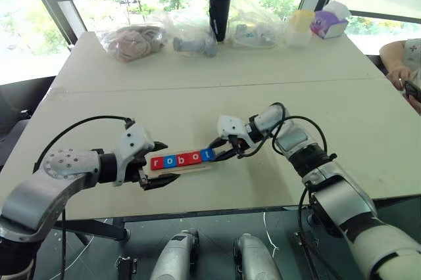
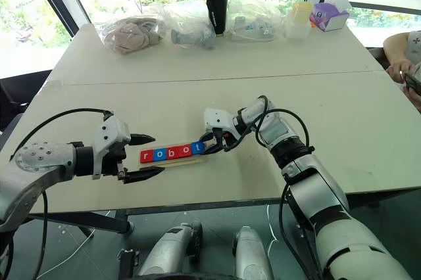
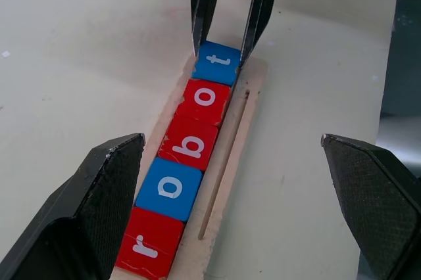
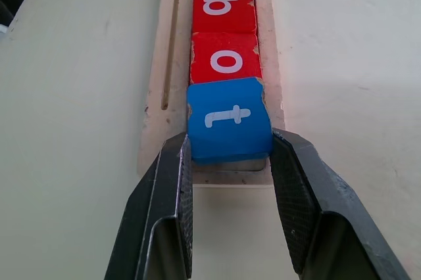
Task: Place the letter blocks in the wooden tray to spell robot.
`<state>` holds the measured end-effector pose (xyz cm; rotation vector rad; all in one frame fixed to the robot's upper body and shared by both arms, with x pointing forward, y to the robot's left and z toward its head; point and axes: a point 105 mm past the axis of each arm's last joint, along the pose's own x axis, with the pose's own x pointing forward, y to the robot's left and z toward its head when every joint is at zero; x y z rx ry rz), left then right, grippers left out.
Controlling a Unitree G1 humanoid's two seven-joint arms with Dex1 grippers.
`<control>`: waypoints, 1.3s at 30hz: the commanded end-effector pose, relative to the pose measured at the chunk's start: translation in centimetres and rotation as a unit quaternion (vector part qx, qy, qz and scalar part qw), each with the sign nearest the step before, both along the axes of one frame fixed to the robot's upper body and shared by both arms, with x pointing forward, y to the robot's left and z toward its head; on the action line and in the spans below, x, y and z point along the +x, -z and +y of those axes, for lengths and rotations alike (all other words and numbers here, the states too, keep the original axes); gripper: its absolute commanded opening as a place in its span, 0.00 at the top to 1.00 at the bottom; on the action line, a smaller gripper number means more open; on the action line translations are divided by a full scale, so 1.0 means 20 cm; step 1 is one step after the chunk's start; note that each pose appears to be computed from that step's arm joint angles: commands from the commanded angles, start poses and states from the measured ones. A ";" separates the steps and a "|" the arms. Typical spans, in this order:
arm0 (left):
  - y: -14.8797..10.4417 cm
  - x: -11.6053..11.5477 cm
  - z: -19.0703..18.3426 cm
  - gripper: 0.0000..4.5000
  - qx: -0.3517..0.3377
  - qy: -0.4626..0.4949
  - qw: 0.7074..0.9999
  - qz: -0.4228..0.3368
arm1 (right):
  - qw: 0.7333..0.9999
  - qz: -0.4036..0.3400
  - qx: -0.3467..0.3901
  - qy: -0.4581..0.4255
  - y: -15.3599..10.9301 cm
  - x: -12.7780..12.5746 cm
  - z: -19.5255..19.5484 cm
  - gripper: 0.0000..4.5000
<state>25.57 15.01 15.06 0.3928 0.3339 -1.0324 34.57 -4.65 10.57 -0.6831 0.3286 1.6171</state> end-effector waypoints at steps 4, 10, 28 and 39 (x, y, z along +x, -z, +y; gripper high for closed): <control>-0.03 0.01 -0.01 0.00 0.001 0.004 1.000 -0.017 | 1.000 -0.009 0.017 -0.007 -0.05 -0.02 0.03 0.75; -0.02 0.02 -0.01 0.00 0.001 0.004 1.000 -0.018 | 1.000 -0.011 0.023 0.007 -0.04 -0.01 0.04 0.52; 0.00 0.02 0.00 0.00 -0.003 0.005 1.000 -0.015 | 0.992 -0.017 0.109 0.056 -0.23 -0.02 0.00 0.24; 0.00 0.02 0.00 0.00 -0.003 0.007 1.000 -0.015 | 0.995 -0.063 0.063 0.053 -0.13 -0.02 -0.02 0.24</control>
